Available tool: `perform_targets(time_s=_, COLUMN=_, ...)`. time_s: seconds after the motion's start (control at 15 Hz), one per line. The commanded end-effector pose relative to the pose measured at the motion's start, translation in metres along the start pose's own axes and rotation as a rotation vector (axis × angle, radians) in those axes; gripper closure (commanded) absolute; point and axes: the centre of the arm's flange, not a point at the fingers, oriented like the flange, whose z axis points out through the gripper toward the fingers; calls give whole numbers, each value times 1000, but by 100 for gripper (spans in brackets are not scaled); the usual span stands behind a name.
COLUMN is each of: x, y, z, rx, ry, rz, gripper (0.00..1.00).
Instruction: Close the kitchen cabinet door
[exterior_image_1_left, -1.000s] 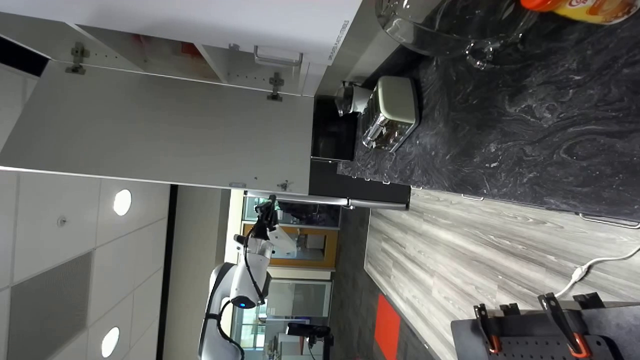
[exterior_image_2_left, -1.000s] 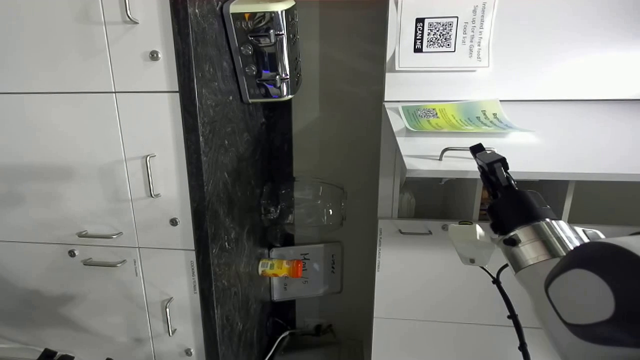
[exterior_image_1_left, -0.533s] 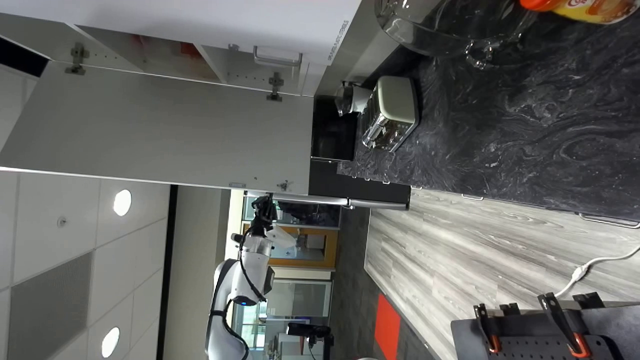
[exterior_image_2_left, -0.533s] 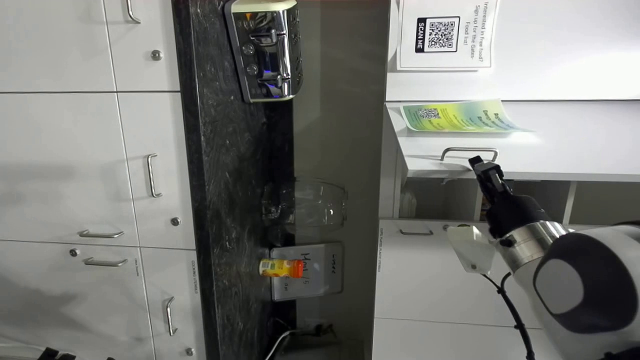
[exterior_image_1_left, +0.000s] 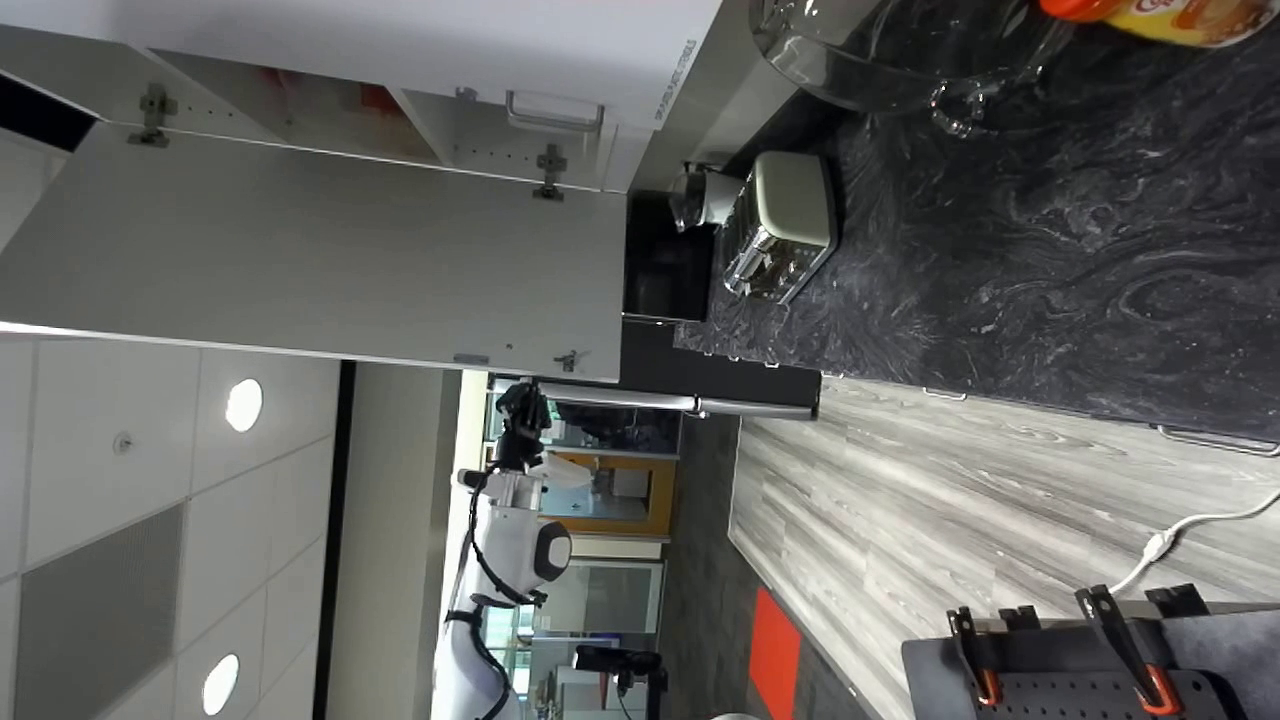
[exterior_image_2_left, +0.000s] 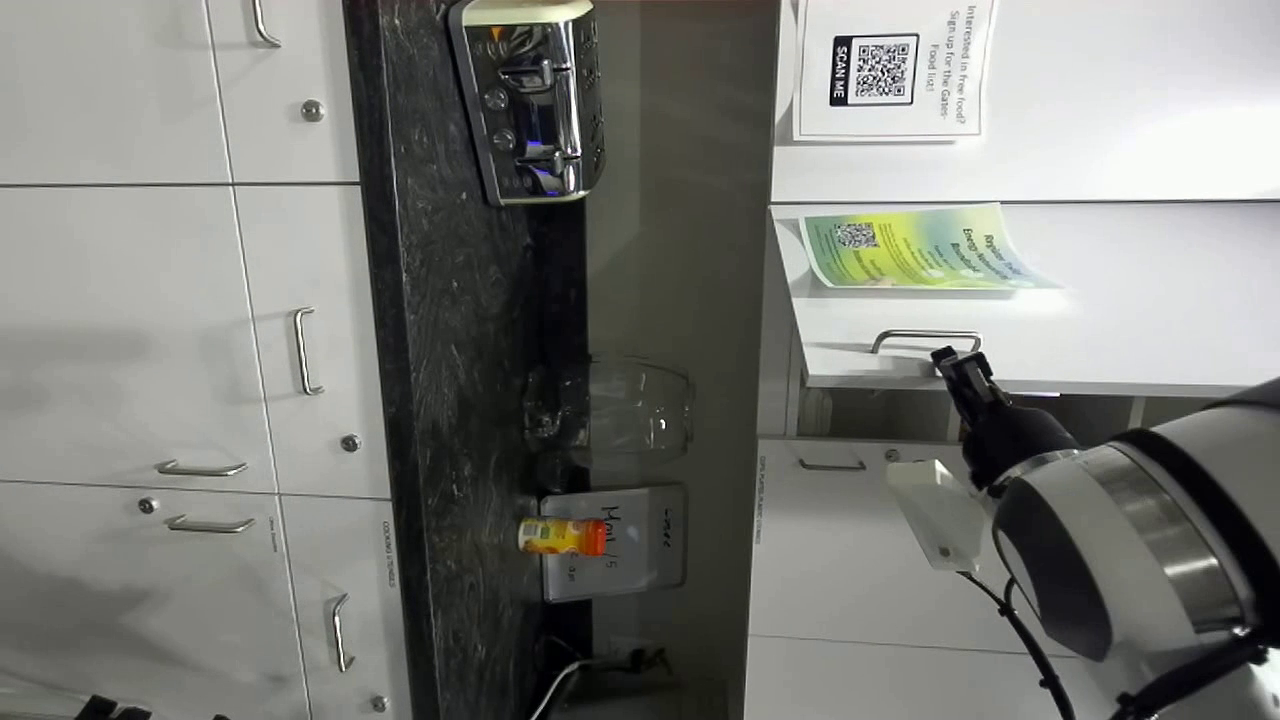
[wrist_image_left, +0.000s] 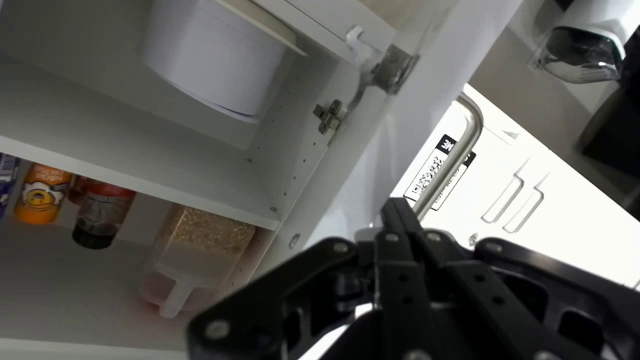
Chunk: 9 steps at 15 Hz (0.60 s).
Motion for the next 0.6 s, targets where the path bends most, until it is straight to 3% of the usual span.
perform_targets(time_s=0.0, x=-16, y=19, z=15, rx=-62, ry=-41, rz=-1, gripper=100)
perform_targets(time_s=0.53, x=-41, y=55, z=54, rx=-156, ry=-60, rz=5, gripper=100)
